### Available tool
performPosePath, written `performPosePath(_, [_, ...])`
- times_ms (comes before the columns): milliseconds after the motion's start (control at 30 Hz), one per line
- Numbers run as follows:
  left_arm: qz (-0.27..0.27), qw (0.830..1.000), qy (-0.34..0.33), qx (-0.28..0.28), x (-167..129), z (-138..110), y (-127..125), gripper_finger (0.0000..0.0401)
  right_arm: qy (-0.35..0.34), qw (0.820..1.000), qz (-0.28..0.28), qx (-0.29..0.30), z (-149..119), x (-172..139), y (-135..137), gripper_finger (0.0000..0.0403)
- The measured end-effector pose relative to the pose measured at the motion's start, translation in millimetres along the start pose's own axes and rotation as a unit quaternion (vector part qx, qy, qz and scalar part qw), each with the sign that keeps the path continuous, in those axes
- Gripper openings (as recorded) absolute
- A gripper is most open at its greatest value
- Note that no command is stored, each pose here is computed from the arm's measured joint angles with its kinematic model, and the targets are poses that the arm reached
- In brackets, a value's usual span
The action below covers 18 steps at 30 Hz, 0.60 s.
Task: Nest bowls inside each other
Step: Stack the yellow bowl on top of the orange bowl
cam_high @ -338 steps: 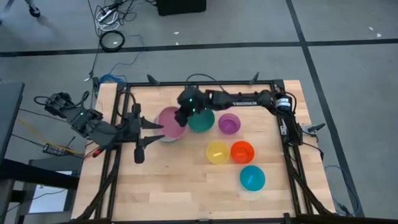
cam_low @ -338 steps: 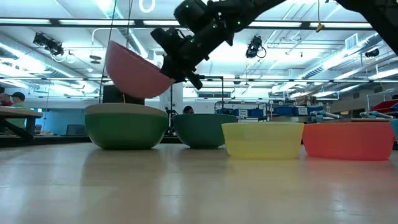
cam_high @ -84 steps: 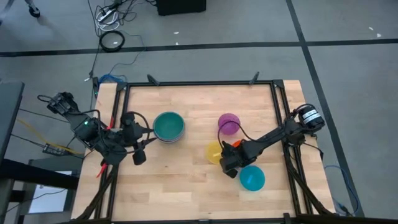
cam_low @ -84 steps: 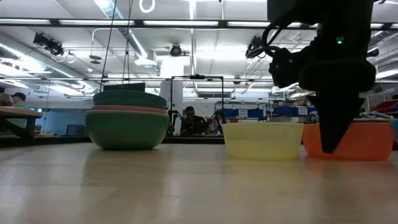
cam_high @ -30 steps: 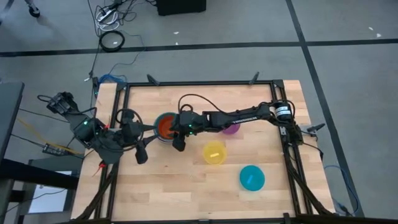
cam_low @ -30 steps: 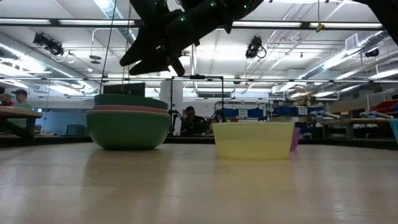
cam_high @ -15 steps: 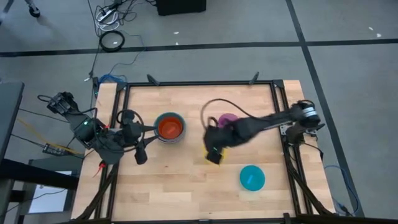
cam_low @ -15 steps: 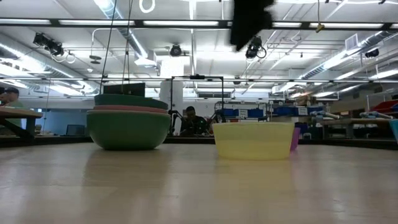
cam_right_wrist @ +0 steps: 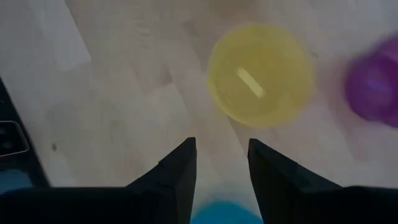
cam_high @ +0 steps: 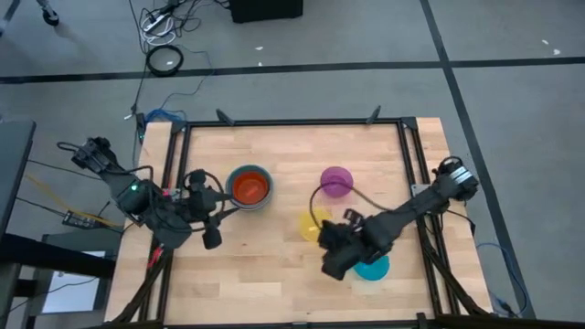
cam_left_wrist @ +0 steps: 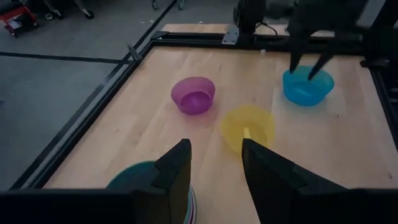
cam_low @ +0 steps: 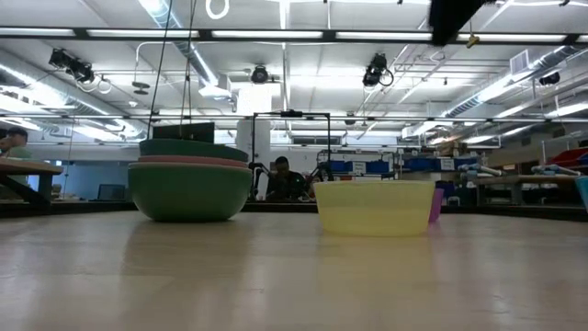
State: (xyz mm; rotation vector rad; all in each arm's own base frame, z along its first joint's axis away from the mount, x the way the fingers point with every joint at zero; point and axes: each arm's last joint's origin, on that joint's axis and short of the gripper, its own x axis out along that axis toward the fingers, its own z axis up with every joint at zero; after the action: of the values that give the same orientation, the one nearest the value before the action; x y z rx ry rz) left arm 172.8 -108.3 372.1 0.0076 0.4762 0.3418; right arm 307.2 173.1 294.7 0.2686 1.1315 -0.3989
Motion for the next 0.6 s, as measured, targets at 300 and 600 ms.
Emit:
performPosePath(300, [0.006,1.0,0.005,0.01,4.9,-1.9,-5.6,0.0152,0.051,0.997,-0.005,-0.054,25.6,85.1,0.4,0.014])
performPosePath(600, [0.007,1.0,0.005,0.01,4.9,-1.9,-5.5,0.0152,0.084,0.994,0.028,-0.07,44.9,123.1,-9.2,0.0177])
